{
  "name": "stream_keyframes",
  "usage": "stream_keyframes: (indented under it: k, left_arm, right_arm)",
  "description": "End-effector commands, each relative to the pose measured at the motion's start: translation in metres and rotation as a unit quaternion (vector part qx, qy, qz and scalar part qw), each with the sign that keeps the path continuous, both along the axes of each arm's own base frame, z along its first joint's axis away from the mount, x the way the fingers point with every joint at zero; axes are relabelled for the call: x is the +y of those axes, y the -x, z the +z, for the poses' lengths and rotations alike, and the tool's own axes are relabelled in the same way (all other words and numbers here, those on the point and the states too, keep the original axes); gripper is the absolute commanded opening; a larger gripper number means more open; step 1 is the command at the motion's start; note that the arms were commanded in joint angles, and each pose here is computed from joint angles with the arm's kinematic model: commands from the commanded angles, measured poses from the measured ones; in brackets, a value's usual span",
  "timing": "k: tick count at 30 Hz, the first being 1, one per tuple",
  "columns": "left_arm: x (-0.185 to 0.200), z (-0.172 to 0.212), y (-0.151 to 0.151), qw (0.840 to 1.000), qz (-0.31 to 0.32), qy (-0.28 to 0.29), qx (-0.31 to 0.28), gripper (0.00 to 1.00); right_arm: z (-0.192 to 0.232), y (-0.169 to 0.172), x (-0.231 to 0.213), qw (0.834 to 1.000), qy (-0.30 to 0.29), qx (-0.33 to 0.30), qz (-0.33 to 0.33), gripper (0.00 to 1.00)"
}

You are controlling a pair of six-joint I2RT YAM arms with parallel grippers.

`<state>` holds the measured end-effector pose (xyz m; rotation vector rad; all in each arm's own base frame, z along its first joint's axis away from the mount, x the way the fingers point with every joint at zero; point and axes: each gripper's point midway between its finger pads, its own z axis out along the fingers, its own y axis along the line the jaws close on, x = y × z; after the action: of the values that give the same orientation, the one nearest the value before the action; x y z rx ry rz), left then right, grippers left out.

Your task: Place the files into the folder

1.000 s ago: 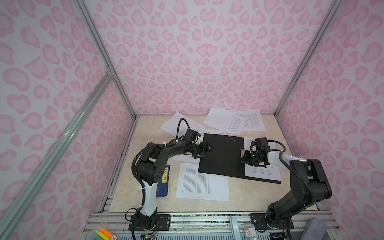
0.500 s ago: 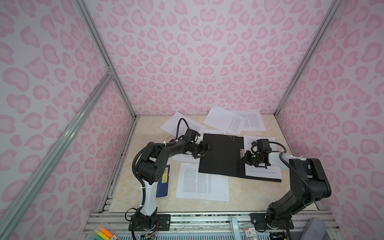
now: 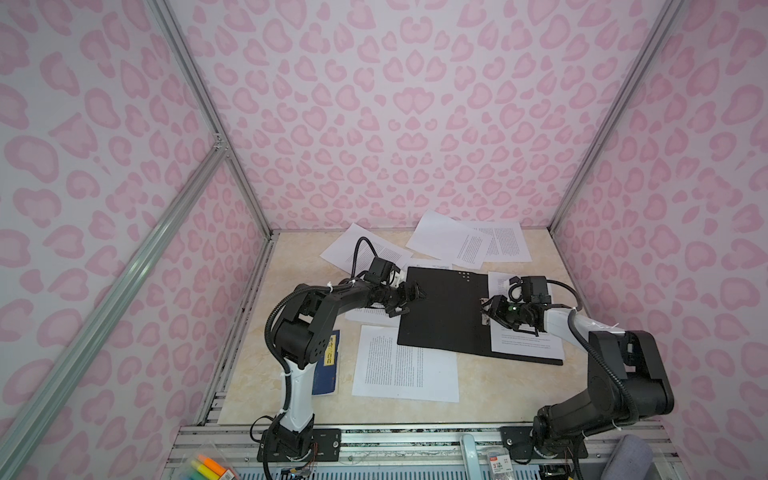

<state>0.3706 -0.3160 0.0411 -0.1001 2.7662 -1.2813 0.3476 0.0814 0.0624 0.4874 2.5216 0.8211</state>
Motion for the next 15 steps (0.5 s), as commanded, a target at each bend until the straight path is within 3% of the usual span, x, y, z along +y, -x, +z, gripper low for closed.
stream_keyframes:
  k: [1,3,5,7,15]
  left_arm:
    - [0.033,-0.047,0.021,0.992,0.031,-0.102,0.066,0.98]
    - [0.032,-0.047,0.021,0.992,0.031,-0.101,0.066,0.98]
    - [0.032,-0.046,0.021,0.992,0.030,-0.100,0.065,0.98]
    - [0.032,-0.045,0.020,0.992,0.030,-0.099,0.065,0.98]
    - [0.031,-0.046,0.021,0.992,0.030,-0.099,0.066,0.98]
  right_arm:
    - [0.006,0.006,-0.010,1.000,0.010,-0.007,-0.029,0.62]
    - [0.006,0.011,-0.016,0.999,0.024,-0.004,-0.041,0.52]
    - [0.000,0.017,-0.019,0.998,0.033,0.011,-0.048,0.20]
    - [-0.007,0.022,-0.020,0.998,0.036,0.023,-0.051,0.01]
    - [-0.021,0.012,-0.002,0.999,-0.005,0.028,-0.036,0.00]
